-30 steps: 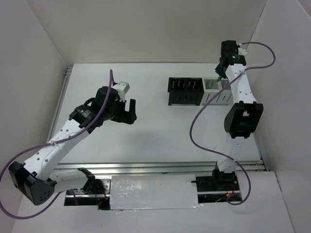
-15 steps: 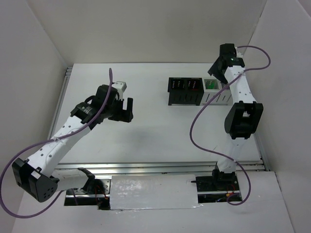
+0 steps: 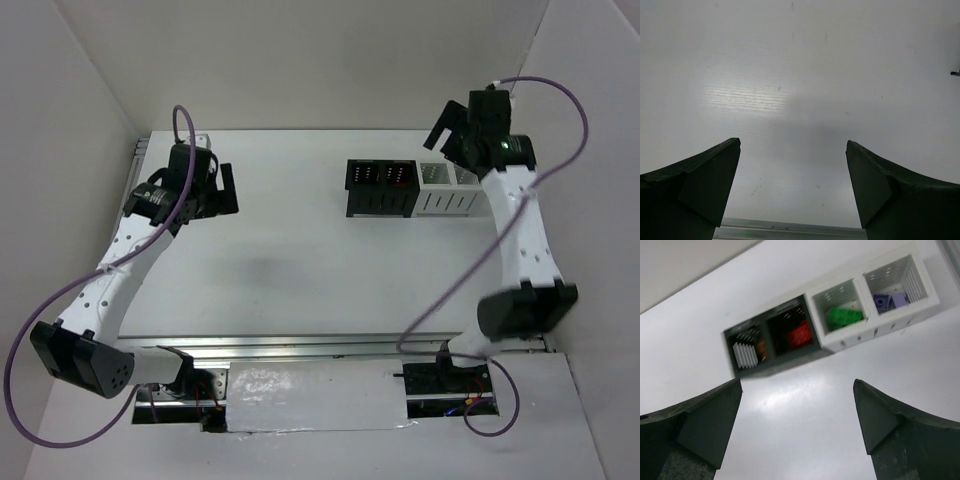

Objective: Sort the legos into containers by color

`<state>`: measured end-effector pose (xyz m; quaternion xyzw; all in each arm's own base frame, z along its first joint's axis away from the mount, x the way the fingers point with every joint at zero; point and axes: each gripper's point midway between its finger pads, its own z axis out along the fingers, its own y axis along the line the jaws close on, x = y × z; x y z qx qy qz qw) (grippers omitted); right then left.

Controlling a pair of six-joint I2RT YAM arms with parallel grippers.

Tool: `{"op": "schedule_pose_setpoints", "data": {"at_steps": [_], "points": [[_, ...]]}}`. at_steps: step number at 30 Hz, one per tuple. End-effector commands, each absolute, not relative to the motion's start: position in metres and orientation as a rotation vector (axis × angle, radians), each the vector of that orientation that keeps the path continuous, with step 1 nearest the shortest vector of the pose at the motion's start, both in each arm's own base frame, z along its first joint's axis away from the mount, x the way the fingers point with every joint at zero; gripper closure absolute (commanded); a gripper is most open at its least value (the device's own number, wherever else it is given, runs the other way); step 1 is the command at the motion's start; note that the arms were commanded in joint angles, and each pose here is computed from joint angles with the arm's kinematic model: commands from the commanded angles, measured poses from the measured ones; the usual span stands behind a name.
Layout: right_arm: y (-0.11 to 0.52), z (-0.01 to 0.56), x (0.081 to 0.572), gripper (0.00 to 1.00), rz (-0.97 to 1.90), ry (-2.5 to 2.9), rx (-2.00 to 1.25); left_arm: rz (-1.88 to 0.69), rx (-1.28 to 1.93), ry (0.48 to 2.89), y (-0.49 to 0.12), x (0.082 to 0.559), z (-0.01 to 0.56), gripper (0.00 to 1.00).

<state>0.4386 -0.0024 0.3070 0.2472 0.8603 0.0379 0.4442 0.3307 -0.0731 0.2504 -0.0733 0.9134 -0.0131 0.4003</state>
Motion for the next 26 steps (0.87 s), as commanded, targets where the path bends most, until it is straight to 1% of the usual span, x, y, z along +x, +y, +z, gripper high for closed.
{"op": "schedule_pose_setpoints", "data": {"at_steps": [1, 2, 3, 4, 5, 7, 8, 9, 10, 11, 12, 14, 15, 19, 26], "points": [[0.017, 0.381, 0.350, 0.00, 0.160, 1.983, 0.430, 0.074, -0.292, 2.218, -0.048, 0.329, 0.284, 0.01], [0.015, 0.401, 0.322, 0.00, 0.164, 1.916, 0.410, 0.104, -0.309, 2.194, -0.041, 0.327, 0.293, 0.01], [0.014, 0.402, 0.309, 0.00, 0.149, 1.915, 0.382, 0.113, -0.315, 2.181, -0.038, 0.326, 0.299, 0.00], [0.021, 0.403, 0.284, 0.00, 0.159, 1.912, 0.345, 0.115, -0.321, 2.166, -0.036, 0.323, 0.305, 0.00], [0.014, 0.403, 0.273, 0.00, 0.105, 1.894, 0.362, 0.121, -0.329, 2.144, -0.033, 0.320, 0.313, 0.00], [0.016, 0.388, 0.248, 0.00, 0.109, 1.942, 0.339, 0.114, -0.337, 2.102, -0.028, 0.313, 0.325, 0.00], [0.019, 0.392, 0.228, 0.00, 0.139, 1.913, 0.325, 0.119, -0.333, 2.089, -0.026, 0.310, 0.328, 0.01], [0.020, 0.373, 0.215, 0.00, 0.147, 1.966, 0.326, 0.110, -0.343, 2.050, -0.023, 0.304, 0.338, 0.01], [0.020, 0.367, 0.204, 0.00, 0.159, 1.979, 0.331, 0.117, -0.352, 2.030, -0.019, 0.299, 0.342, 0.00], [0.017, 0.367, 0.185, 0.00, 0.182, 1.948, 0.327, 0.145, -0.358, 2.022, -0.013, 0.295, 0.339, 0.00], [0.014, 0.347, 0.175, 0.00, 0.165, 1.987, 0.336, 0.134, -0.367, 1.974, -0.008, 0.285, 0.349, 0.01], [0.006, 0.338, 0.152, 0.00, 0.161, 1.959, 0.354, 0.156, -0.374, 1.958, -0.001, 0.275, 0.346, 0.01], [0.003, 0.328, 0.145, 0.00, 0.139, 1.980, 0.352, 0.174, -0.396, 1.935, 0.006, 0.266, 0.349, 0.01], [-0.007, 0.331, 0.132, 0.00, 0.113, 1.945, 0.383, 0.215, -0.435, 1.952, 0.015, 0.254, 0.334, 0.01], [-0.001, 0.342, 0.135, 0.00, 0.184, 1.880, 0.393, 0.208, -0.414, 1.984, 0.010, 0.257, 0.320, 0.01]]}}
